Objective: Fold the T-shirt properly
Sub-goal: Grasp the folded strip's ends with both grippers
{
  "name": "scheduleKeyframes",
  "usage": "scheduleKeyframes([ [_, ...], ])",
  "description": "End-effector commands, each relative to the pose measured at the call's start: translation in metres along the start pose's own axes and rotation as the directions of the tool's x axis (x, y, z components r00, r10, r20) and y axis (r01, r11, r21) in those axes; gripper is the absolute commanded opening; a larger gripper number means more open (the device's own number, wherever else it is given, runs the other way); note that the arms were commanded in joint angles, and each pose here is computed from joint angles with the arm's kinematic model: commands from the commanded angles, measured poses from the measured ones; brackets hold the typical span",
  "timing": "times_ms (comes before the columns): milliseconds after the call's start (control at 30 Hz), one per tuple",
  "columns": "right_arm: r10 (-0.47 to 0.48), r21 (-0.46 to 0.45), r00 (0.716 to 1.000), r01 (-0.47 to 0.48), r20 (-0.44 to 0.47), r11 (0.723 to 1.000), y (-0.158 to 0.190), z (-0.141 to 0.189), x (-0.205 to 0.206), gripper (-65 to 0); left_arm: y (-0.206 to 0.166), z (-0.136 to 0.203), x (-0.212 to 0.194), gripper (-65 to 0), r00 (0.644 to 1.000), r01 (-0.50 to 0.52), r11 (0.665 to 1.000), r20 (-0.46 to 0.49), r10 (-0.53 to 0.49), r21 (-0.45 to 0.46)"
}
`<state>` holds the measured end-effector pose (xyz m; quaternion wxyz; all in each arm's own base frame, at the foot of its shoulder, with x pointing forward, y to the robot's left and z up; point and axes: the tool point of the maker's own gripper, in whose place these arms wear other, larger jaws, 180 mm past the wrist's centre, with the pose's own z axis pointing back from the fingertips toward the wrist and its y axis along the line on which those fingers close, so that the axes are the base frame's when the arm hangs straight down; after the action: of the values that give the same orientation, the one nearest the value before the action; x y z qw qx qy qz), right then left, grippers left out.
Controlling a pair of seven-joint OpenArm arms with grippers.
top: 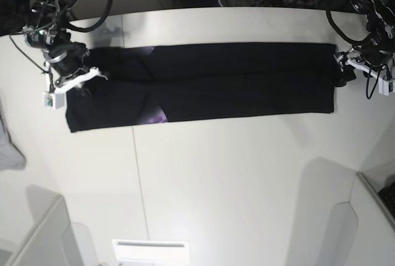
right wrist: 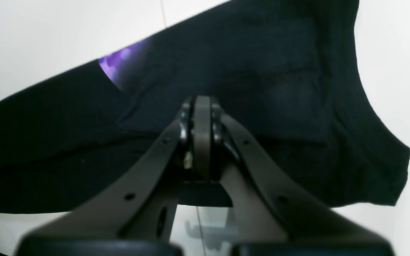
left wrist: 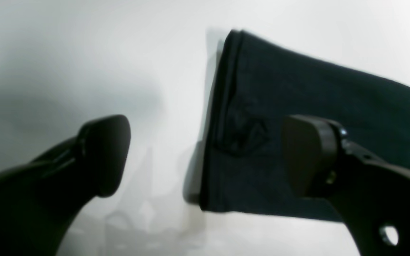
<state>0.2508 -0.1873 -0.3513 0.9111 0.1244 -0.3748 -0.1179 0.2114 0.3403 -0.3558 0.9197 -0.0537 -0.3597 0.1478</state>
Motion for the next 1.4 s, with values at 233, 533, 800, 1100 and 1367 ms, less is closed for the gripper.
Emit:
scheduleKeyframes([
  [233,0.011,0.008,1.000,-0.012,0.029,1.000,0.001,0.004,0.006,-65.0,-0.014,-0.039,-0.023,0.0,0.999,-0.015,0.997,-0.033,0.012,-0.074],
  [533,0.011,0.008,1.000,-0.012,0.029,1.000,0.001,0.004,0.006,-65.0,-0.012,-0.045,-0.034,-8.1,0.998,-0.049,0.996,-0.052,0.046,-0.076],
  [800,0.011,0.008,1.000,-0.012,0.029,1.000,0.001,0.004,0.006,-65.0,-0.006,-0.048,-0.044,-36.9,0.995,-0.068,0.995,-0.077,0.062,-0.071],
  [1100,0.011,0.008,1.000,-0.012,0.029,1.000,0.001,0.004,0.006,-65.0,0.001,-0.045,-0.036,-65.0,0.996,-0.054,0.997,-0.069,0.050,-0.055],
  [1367,0.011,0.007,1.000,-0.011,0.026,1.000,0.001,0.004,0.005,-65.0,0.018,-0.036,-0.021,-65.0,0.999,-0.007,1.000,-0.052,0.006,-0.020],
])
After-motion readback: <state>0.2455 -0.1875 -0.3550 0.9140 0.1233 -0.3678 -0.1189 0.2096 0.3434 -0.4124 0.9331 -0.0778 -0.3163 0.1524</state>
